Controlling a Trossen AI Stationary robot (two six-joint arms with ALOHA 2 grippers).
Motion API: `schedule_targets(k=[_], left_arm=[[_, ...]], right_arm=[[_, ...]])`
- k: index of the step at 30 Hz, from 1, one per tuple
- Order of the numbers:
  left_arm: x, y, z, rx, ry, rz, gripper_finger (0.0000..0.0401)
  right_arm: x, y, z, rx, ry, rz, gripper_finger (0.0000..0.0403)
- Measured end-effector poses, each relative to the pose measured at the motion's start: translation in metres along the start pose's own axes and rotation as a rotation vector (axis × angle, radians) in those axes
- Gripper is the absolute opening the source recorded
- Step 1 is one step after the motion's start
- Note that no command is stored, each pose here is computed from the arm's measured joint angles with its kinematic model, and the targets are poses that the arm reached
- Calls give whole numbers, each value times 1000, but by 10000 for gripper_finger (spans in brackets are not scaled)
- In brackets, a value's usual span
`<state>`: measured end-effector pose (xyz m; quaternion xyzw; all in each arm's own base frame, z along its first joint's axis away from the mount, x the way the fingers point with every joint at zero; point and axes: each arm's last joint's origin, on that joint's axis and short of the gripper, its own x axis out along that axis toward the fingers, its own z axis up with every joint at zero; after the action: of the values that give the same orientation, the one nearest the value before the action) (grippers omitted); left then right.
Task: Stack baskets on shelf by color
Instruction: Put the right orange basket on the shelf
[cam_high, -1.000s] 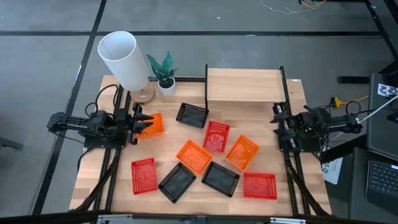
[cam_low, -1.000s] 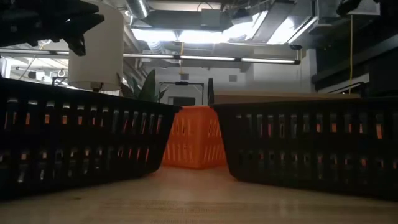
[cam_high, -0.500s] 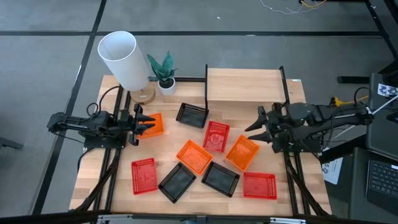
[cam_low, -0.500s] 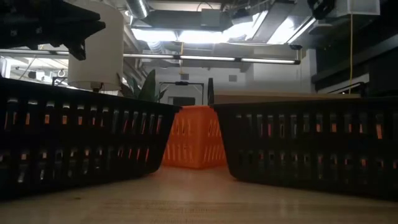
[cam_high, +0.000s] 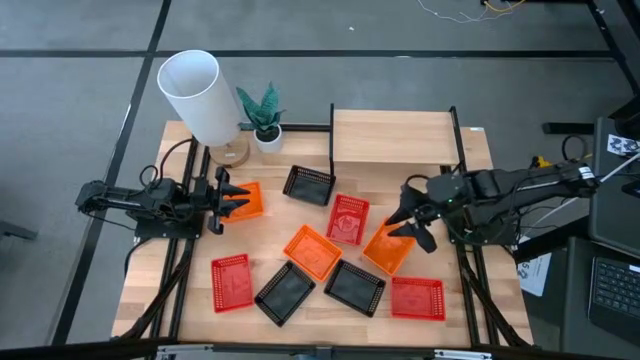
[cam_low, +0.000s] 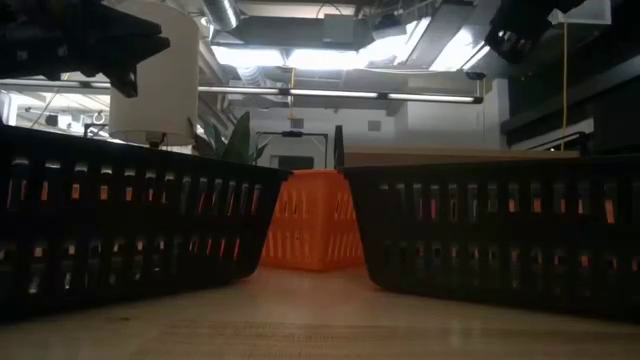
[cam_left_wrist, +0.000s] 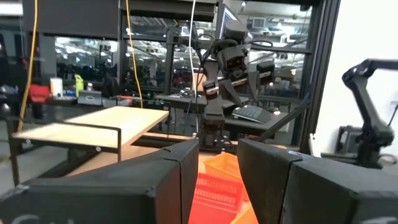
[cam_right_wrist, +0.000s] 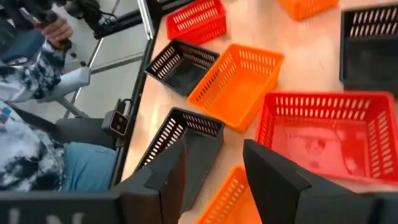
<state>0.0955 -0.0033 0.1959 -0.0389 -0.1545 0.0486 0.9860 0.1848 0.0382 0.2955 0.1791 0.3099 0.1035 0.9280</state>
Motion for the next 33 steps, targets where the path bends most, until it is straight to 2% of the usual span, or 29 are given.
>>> schedule_targets(k=[5, 7, 11, 14, 20, 28, 33], left_arm=[[0, 0, 0, 73, -2, 2, 103], [0, 0, 2, 109, -17, 2, 104], [0, 0, 6, 186, -66, 7, 105], [-1, 0, 10, 227, -101, 12, 103], [-1, 0, 11, 264, -115, 15, 105], [-1, 0, 11, 293, -115, 17, 105], [-1, 0, 11, 292, -115, 17, 103]], right_arm=[[5, -5, -11, 31, 122, -54, 161], [6, -9, -18, 87, 188, -138, 161], [6, -20, -32, 219, 280, -381, 161], [8, -24, -37, 291, 313, -477, 161], [26, -24, -32, 359, 288, -438, 161], [72, -3, -30, 318, 305, -213, 161], [94, 7, -45, 347, 357, -248, 161]])
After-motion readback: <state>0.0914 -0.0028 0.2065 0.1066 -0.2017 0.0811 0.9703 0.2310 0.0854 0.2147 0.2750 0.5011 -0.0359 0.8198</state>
